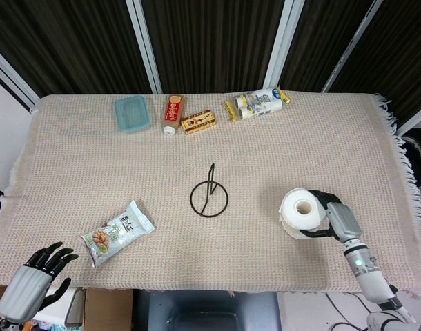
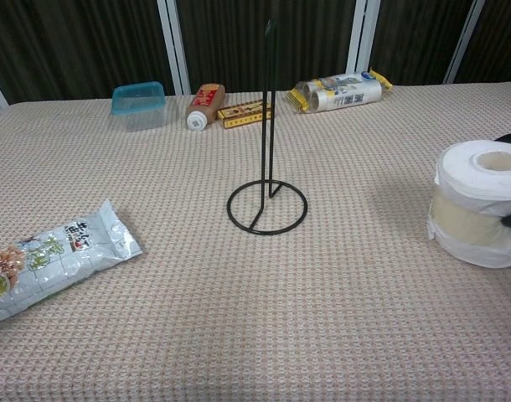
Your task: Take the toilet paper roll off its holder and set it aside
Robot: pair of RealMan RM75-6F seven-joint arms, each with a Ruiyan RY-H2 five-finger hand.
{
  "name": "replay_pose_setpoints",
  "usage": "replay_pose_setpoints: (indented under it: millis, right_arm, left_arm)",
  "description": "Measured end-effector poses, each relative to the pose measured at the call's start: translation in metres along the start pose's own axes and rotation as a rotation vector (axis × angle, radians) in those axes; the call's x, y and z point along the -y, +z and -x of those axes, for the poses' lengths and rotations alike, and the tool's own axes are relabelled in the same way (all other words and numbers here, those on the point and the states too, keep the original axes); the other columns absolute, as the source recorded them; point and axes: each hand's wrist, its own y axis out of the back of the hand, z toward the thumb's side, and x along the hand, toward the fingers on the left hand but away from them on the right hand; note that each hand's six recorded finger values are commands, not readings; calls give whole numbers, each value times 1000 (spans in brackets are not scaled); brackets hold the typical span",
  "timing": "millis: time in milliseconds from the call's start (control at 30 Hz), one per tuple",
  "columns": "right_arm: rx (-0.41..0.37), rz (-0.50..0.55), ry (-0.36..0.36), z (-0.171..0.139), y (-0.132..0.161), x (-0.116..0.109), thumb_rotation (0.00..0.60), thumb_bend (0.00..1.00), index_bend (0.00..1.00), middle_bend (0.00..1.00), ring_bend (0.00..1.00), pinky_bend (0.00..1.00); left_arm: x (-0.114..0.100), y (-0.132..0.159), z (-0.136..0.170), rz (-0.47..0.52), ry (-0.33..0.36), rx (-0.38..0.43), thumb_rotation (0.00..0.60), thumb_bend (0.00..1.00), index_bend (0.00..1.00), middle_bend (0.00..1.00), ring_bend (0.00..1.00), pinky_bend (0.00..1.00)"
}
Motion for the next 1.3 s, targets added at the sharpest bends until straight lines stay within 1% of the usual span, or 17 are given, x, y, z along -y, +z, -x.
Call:
replay_pose_setpoints:
  millis: [100,133,300,400,467,600,700,800,833,933,967,1067,1133,1300]
  right_arm:
    - [8,-1,18,-3,-2,-3,600,112,28,68,14,28]
    - [8,-4,22,-4,-2,-5,600,108,8,54,5,16]
    - [5,-32,37,-13,2,-19,600,95,0,41,0,4]
    - [7,-58,40,-21,7,-33,600,93,0,41,0,4]
    - [11,-71,30,-28,13,-44,600,93,0,40,0,4]
    - [37,-137,-22,-42,19,-66,600,93,0,40,0,5]
    - [75,-226,-78,-53,20,-82,600,93,0,40,0,8]
    - [119,-332,-165,-67,18,-101,600,93,6,40,0,11]
    - [135,-366,-207,-72,16,-109,600,93,10,40,0,12]
    - [166,-432,-313,-83,8,-124,600,93,12,40,0,15]
    - [177,-447,-334,-87,4,-126,600,93,12,40,0,15]
    - [211,-477,-353,-95,-9,-126,600,93,12,40,0,18]
    - [226,-472,-339,-99,-13,-121,600,93,12,40,0,22]
    - [225,-473,-321,-100,-16,-114,600,93,13,40,0,27]
  left_arm:
    - [0,0,-1,-1,-2,-1,600,395,304,271,171,305]
    - [0,-1,0,-1,-2,-2,600,395,304,271,171,304]
    - [0,-2,0,-2,-2,-9,600,396,304,271,171,305]
    - [-1,-4,1,-1,0,-21,600,396,304,273,176,305]
    - [-1,-6,1,1,0,-33,600,396,304,274,177,306]
    - [-2,-11,1,6,-5,-57,600,395,305,276,179,308]
    - [-3,-13,2,5,-7,-70,600,396,306,277,180,309]
    - [-6,-14,2,4,2,-81,600,396,306,278,179,309]
    - [-7,-15,3,5,8,-88,600,395,306,278,179,310]
    - [-10,-18,4,9,19,-109,600,396,306,273,180,310]
    - [-10,-20,5,9,20,-117,600,395,306,272,180,310]
    - [-12,-24,5,6,24,-146,600,395,306,271,180,310]
    - [-12,-26,5,4,25,-156,600,395,306,271,179,311]
    - [-13,-27,4,10,18,-153,600,395,308,272,180,311]
